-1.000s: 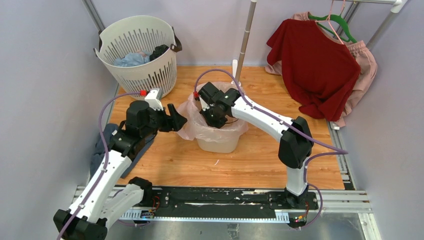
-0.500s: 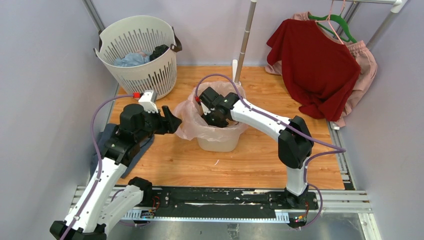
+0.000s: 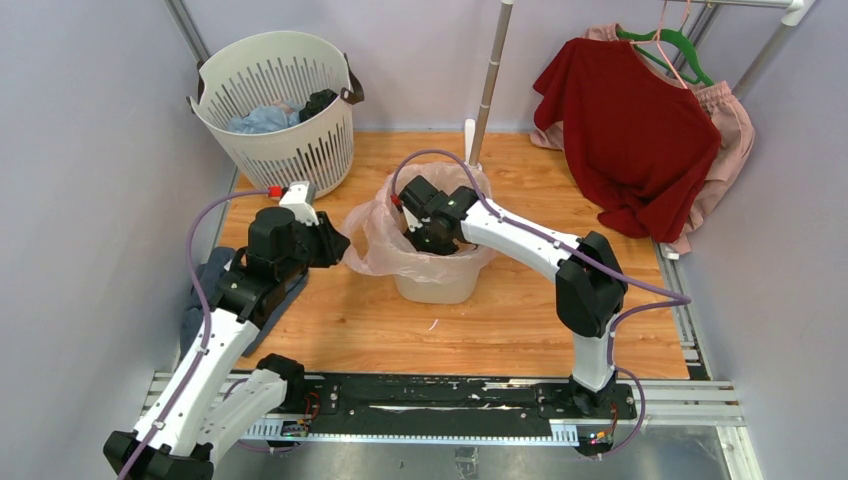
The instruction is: Put the trash bags into the trash bin
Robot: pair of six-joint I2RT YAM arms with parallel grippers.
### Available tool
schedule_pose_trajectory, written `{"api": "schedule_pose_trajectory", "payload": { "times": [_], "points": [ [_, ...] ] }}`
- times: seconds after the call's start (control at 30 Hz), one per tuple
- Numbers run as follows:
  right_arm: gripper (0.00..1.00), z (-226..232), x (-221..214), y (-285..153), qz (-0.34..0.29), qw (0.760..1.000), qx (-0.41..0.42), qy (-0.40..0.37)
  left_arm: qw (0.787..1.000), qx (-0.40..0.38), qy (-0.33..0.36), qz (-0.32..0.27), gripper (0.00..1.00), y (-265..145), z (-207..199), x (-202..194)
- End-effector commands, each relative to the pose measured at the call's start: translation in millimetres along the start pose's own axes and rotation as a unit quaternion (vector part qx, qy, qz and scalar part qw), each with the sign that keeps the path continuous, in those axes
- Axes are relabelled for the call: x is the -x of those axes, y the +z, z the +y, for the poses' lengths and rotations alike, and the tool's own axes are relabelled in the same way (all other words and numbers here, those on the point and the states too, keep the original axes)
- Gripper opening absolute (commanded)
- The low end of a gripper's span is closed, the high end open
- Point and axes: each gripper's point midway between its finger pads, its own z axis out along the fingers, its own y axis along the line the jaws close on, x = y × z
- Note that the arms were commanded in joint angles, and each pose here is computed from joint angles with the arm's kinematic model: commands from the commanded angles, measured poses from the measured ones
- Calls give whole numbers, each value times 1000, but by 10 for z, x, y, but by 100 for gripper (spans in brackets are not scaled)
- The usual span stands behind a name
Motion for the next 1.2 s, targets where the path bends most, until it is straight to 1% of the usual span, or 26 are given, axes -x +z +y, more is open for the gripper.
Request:
{"api": "schedule_pose_trajectory", "payload": {
  "times": [0.0, 0.07, 0.13, 0.23, 0.3, 0.33, 0.4, 0.53, 0.7, 0.9, 1.03, 1.17],
  "points": [
    [0, -37, -125, -44, 13, 1000, -14, -13, 1000, 16, 0, -20, 24, 61, 79, 11],
    [0, -41, -138, -43, 14, 1000, -14, -14, 1000, 17, -6, -23, 18, 103, 102, -31],
    [0, -50, -144, -54, 14, 1000, -15, -14, 1000, 19, -15, -20, 9, 174, 143, -133],
    [0, -55, -147, -76, 12, 1000, -14, -14, 999, 19, -28, -23, 0, 286, 186, -229],
    [0, -50, -153, -102, 10, 1000, -13, -14, 999, 23, -41, -13, 0, 391, 254, -402],
    [0, -55, -159, -105, 11, 1000, -13, -13, 999, 17, -47, -17, 0, 429, 241, -414],
    [0, -58, -167, -123, 9, 1000, -13, -14, 998, 18, -58, 0, 0, 545, 298, -615],
    [0, -82, -197, -107, 12, 1000, -15, -11, 997, 9, -79, 19, 0, 721, 337, -871],
    [0, -84, -238, -33, 21, 1000, -11, -6, 996, 7, -91, 16, 0, 919, 349, -984],
    [0, -91, -304, 58, 38, 999, -8, 4, 996, -16, -87, 9, 0, 1084, 132, -1009],
    [0, -112, -391, 128, 56, 998, -4, 14, 996, -23, -81, 19, 0, 1205, 30, -1074],
    [0, -153, -511, 198, 82, 996, -1, 28, 996, -3, -76, 37, 0, 1286, 110, -1220]
  ]
}}
